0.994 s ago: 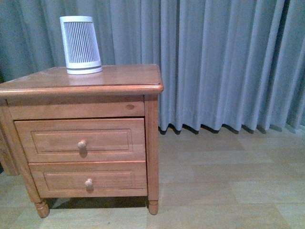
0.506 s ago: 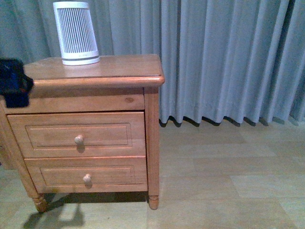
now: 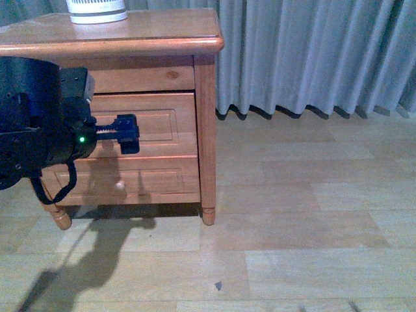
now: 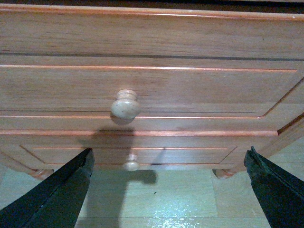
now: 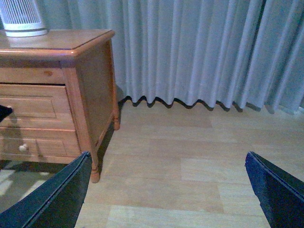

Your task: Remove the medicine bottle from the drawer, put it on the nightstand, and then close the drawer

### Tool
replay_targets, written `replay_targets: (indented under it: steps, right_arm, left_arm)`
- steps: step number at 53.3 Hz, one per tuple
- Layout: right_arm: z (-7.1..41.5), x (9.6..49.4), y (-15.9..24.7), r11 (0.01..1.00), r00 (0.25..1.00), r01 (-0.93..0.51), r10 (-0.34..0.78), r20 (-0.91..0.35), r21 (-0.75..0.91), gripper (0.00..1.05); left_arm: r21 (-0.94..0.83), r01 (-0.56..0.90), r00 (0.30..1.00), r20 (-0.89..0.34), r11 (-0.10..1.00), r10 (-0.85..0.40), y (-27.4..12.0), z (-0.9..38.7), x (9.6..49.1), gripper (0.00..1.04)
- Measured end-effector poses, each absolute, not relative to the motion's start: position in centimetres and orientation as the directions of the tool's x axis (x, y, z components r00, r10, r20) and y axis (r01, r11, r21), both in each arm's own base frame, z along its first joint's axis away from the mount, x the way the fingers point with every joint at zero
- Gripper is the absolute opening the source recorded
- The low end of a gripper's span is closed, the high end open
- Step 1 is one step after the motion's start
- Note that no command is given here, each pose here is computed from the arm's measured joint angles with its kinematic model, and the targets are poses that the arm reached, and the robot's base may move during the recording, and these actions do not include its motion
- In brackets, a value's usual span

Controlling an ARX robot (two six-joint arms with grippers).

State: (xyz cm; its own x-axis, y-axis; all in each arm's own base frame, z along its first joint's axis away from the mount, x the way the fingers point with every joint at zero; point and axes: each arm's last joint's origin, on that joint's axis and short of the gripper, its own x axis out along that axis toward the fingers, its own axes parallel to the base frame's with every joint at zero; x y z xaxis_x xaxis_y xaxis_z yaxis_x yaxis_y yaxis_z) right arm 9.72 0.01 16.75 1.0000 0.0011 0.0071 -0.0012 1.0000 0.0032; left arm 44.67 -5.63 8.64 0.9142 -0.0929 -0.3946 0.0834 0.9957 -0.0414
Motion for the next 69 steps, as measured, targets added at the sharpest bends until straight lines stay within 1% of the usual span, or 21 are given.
replay_targets:
  steps: [6, 15, 28, 49, 51, 53, 56, 59, 67, 69]
  right_arm:
    - [16.7, 9.7, 0.0, 1.0, 1.0, -0.001, 0.001, 0.007, 0.003, 0.98]
    - [16.7, 9.7, 0.0, 1.0, 1.0, -0.001, 0.001, 0.007, 0.003, 0.98]
    - [16.7, 9.7, 0.0, 1.0, 1.0, -0.001, 0.001, 0.007, 0.003, 0.98]
    - [16.7, 9.7, 0.0, 1.0, 1.0, -0.001, 0.001, 0.007, 0.003, 0.98]
    - [16.7, 9.7, 0.0, 1.0, 1.0, -0.001, 0.001, 0.007, 0.003, 0.98]
    - [16.7, 9.7, 0.0, 1.0, 1.0, -0.001, 0.001, 0.007, 0.003, 0.98]
    - [16.7, 9.7, 0.0, 1.0, 1.0, -0.001, 0.001, 0.007, 0.003, 0.98]
    - [16.7, 9.7, 0.0, 1.0, 1.0, -0.001, 0.001, 0.007, 0.003, 0.98]
    - [16.7, 9.7, 0.0, 1.0, 1.0, -0.001, 0.001, 0.007, 0.003, 0.98]
    - [16.7, 9.7, 0.0, 1.0, 1.0, -0.001, 0.001, 0.007, 0.003, 0.98]
  left_arm:
    - [-0.062, 0.064, 0.921, -0.381, 0.996, -0.083, -5.8, 8.1, 46.2, 0.98]
    - [-0.079, 0.042, 0.927, -0.369, 0.996, -0.068, -5.3, 7.5, 47.4, 0.98]
    - [-0.092, 0.04, 0.938, -0.34, 0.995, -0.07, -4.6, 6.4, 48.2, 0.98]
    - [-0.066, 0.073, 0.944, -0.317, 0.995, -0.09, -4.8, 5.6, 49.5, 0.98]
    - [-0.059, 0.076, 0.945, -0.314, 0.995, -0.091, -4.8, 5.6, 49.6, 0.96]
    - [-0.05, 0.08, 0.946, -0.31, 0.996, -0.092, -4.8, 5.6, 49.7, 0.89]
    - [-0.037, 0.087, 0.947, -0.306, 0.996, -0.094, -4.8, 5.5, 49.7, 0.82]
    - [-0.022, 0.09, 0.948, -0.306, 0.996, -0.092, -4.7, 5.3, 49.7, 0.71]
    - [-0.012, 0.081, 0.948, -0.309, 0.997, -0.08, -4.0, 4.9, 49.8, 0.5]
    - [-0.011, 0.076, 0.947, -0.312, 0.997, -0.076, -3.8, 4.7, 49.9, 0.43]
